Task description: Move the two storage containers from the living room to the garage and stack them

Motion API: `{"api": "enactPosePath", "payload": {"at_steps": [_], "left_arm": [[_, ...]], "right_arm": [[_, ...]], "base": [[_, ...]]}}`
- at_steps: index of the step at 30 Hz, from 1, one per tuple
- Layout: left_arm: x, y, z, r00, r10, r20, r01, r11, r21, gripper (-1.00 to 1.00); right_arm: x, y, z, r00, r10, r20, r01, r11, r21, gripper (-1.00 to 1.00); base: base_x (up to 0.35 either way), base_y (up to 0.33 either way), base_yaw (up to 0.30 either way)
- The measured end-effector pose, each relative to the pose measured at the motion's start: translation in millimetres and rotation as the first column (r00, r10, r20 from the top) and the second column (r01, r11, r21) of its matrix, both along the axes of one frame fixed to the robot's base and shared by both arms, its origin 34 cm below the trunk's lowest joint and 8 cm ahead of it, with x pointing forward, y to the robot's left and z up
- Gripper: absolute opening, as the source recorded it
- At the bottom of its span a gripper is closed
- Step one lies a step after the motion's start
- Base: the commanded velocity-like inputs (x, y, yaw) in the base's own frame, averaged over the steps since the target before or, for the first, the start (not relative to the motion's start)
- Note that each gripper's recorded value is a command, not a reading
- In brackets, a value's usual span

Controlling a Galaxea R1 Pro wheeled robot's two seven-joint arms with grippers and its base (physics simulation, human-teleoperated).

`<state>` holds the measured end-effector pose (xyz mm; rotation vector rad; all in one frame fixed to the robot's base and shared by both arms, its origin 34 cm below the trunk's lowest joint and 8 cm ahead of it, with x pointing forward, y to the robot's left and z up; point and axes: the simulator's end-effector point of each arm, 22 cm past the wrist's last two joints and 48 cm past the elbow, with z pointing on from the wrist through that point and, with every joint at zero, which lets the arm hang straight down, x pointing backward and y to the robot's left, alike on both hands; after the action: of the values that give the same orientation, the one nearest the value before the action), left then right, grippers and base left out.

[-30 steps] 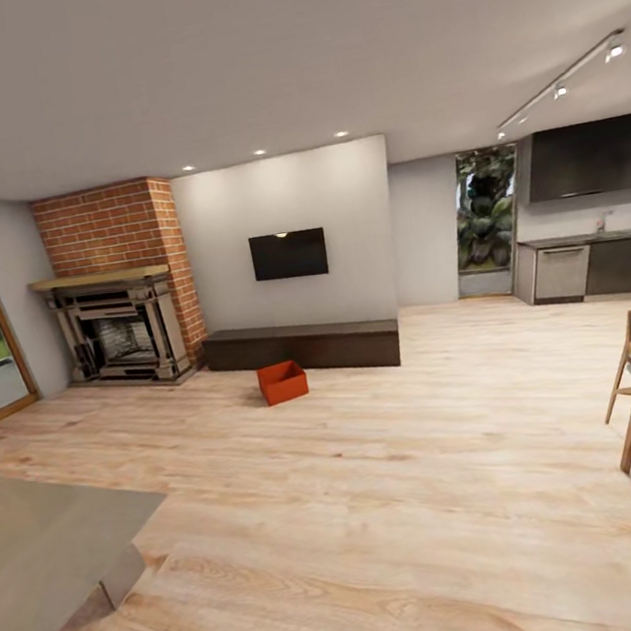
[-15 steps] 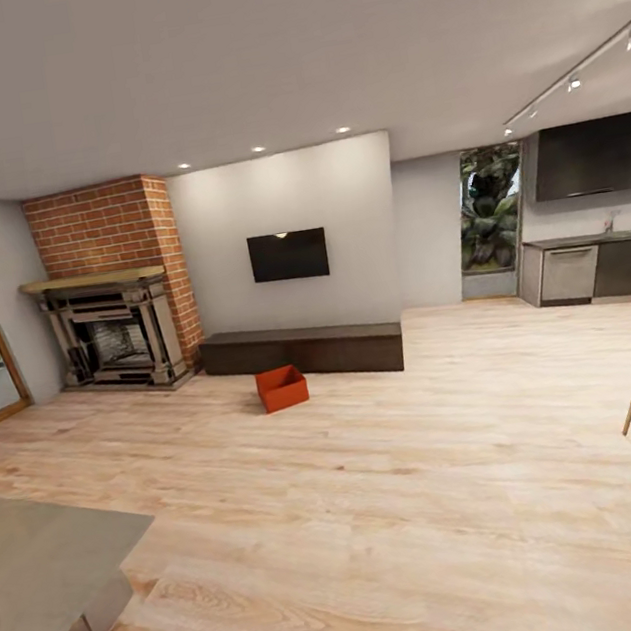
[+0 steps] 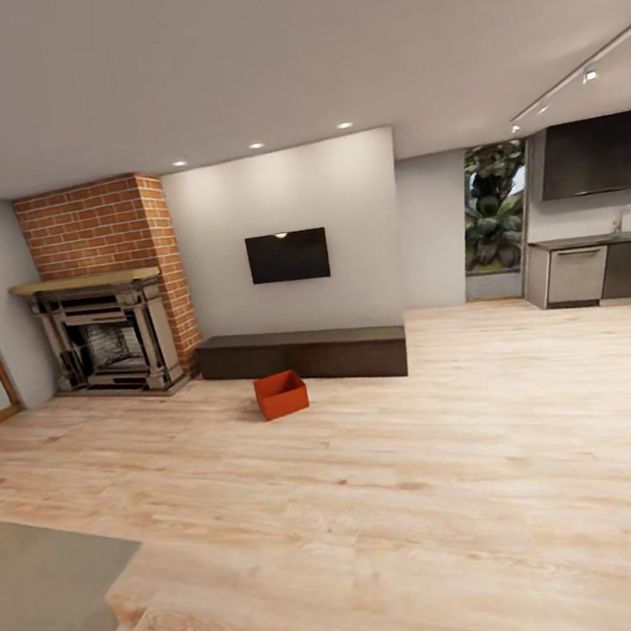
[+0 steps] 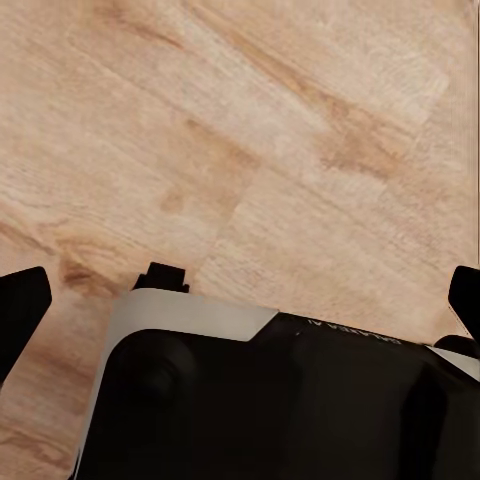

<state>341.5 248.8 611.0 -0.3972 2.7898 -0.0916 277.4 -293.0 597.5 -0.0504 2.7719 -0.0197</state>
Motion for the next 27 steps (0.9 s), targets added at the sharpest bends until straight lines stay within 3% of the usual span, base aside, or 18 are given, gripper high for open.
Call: {"api": "enactPosePath", "payload": {"at_steps": [27], "left_arm": [[0.1, 0.0, 0.0, 1.0, 0.0, 0.0, 0.0, 1.0, 0.0, 1.0]], "right_arm": [[0.0, 0.0, 0.0, 1.0, -0.001, 0.0, 0.001, 1.0, 0.0, 1.0]], "base": [[0.325, 0.0, 0.0]]}}
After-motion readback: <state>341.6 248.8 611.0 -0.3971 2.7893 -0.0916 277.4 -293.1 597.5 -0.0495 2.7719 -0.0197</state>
